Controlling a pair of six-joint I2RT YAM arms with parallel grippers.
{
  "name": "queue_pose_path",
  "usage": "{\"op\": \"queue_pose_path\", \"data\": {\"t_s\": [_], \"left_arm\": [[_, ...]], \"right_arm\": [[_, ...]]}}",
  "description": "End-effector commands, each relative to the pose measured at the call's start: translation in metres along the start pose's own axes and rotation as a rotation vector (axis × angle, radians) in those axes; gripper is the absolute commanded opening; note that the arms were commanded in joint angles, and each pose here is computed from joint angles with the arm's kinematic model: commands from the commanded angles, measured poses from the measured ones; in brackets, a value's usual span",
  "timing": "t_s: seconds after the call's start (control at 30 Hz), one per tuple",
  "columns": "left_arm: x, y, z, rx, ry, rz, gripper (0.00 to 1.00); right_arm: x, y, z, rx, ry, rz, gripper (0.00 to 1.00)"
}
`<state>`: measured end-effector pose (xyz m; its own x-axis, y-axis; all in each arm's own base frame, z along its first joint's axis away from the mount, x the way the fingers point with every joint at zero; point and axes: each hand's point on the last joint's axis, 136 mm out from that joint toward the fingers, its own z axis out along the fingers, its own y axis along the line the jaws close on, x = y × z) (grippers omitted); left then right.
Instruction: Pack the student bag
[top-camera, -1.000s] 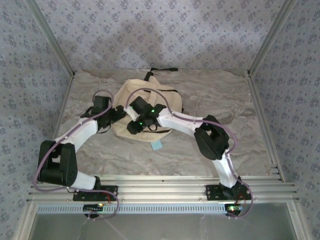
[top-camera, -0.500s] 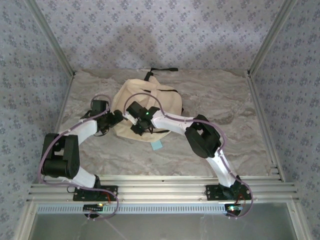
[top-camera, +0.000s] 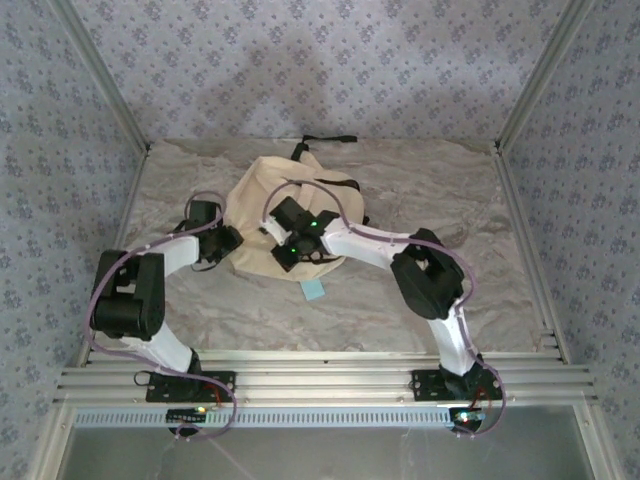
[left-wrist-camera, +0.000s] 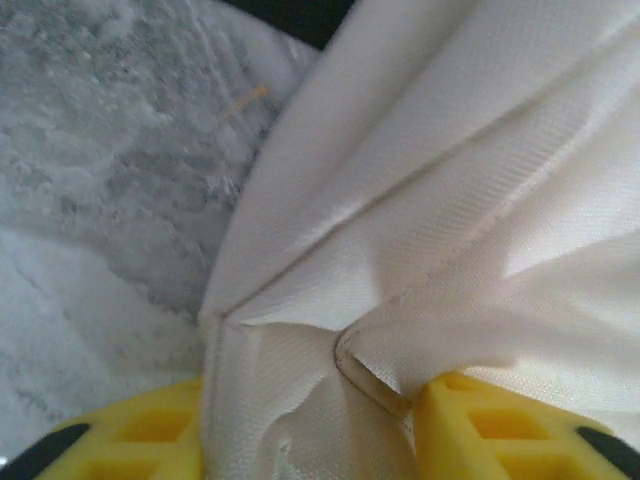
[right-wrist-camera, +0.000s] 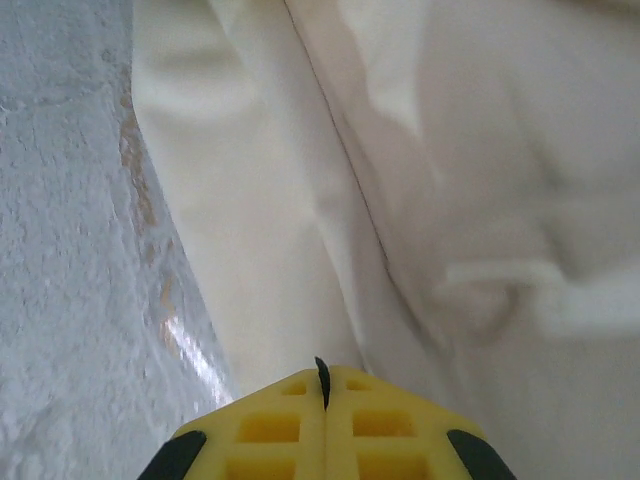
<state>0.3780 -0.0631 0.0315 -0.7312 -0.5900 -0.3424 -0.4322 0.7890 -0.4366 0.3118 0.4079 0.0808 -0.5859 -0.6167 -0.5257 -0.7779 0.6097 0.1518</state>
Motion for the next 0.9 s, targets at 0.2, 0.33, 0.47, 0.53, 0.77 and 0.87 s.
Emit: {"op": "queue_pose_path", "data": {"t_s": [0.2, 0.33, 0.47, 0.53, 0.77, 0.87], "left_arm": [[-0.017, -0.002, 0.018, -0.008, -0.035, -0.049, 0.0], [-0.024, 0.001, 0.018, -0.04, -0.048, -0.037, 0.0], [-0.028, 0.007, 0.022, -0.061, -0.042, -0.041, 0.0], [-0.029, 0.008, 0.023, -0.063, -0.041, -0.046, 0.0], [-0.037, 0.002, 0.027, -0.056, -0.034, -0.042, 0.01], [-0.041, -0.012, 0.033, -0.009, -0.017, -0.064, 0.02]], "right_arm": [[0.025, -0.028, -0.024, 0.042, -0.028, 0.196, 0.0], [0.04, -0.068, -0.042, 0.128, -0.062, 0.327, 0.0], [0.071, -0.1, -0.063, 0.183, -0.063, 0.422, 0.0], [0.085, -0.112, -0.072, 0.209, -0.06, 0.455, 0.0], [0.101, -0.177, -0.115, 0.338, -0.131, 0.593, 0.0], [0.079, -0.168, -0.123, 0.293, -0.184, 0.565, 0.0]]}}
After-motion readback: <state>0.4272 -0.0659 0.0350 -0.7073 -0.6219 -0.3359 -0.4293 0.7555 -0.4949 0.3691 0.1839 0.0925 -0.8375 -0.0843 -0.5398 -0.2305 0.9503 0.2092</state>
